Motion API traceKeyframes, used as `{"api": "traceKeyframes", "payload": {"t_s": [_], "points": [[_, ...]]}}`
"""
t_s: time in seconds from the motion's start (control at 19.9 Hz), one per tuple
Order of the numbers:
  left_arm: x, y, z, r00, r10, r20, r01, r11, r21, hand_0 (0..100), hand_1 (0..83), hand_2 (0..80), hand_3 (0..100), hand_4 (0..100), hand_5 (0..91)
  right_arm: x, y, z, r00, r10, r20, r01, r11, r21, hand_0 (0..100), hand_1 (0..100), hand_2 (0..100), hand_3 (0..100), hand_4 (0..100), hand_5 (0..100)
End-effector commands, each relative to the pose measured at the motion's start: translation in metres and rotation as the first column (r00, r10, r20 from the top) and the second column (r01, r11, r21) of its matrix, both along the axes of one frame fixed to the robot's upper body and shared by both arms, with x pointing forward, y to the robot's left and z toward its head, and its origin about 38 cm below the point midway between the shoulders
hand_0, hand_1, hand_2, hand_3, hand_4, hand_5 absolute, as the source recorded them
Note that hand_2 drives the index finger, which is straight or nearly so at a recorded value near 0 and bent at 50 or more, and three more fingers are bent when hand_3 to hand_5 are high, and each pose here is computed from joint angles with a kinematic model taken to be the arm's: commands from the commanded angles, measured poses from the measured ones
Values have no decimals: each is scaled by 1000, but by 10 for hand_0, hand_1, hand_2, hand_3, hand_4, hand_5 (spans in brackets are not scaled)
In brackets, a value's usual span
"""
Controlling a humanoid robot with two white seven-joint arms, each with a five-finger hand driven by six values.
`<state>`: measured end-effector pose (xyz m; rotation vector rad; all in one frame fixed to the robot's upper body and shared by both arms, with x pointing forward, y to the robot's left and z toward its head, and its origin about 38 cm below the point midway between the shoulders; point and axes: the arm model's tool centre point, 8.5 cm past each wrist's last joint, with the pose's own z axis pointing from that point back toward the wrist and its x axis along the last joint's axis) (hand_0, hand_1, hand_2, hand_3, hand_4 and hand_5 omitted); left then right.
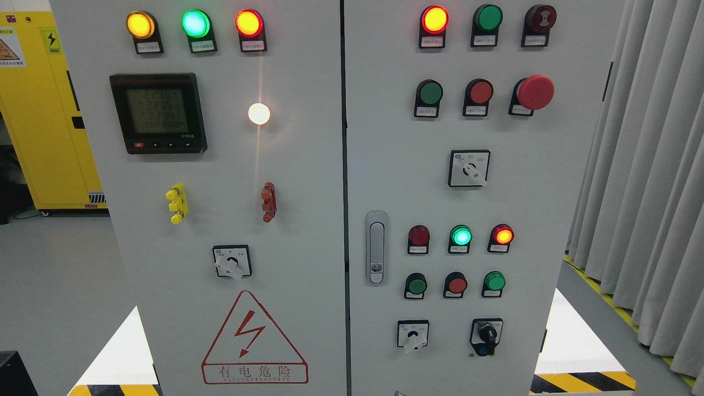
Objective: Press green start button
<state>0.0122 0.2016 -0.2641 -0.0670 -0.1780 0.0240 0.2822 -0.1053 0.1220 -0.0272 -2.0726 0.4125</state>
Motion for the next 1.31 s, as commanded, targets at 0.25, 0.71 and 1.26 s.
{"api": "traceKeyframes", "payload": {"t_s": [0.25,0.71,1.26], "points": [[0,0,0,1000,0,1,0,1000,-1,120,556,0,0,0,0,0,0,0,1000,-3,-1,3,1000,0,420,621,0,146,267,152],[0,0,0,1000,0,-1,0,1000,0,120,556,0,0,0,0,0,-1,-1,1000,-8,-2,8,1000,2,416,624,0,146,275,155],[0,0,0,1000,0,1,0,1000,-1,120,556,0,0,0,0,6,-5,6,1000,-15,19,15,1000,-2,416,625,0,147,277,158]]}}
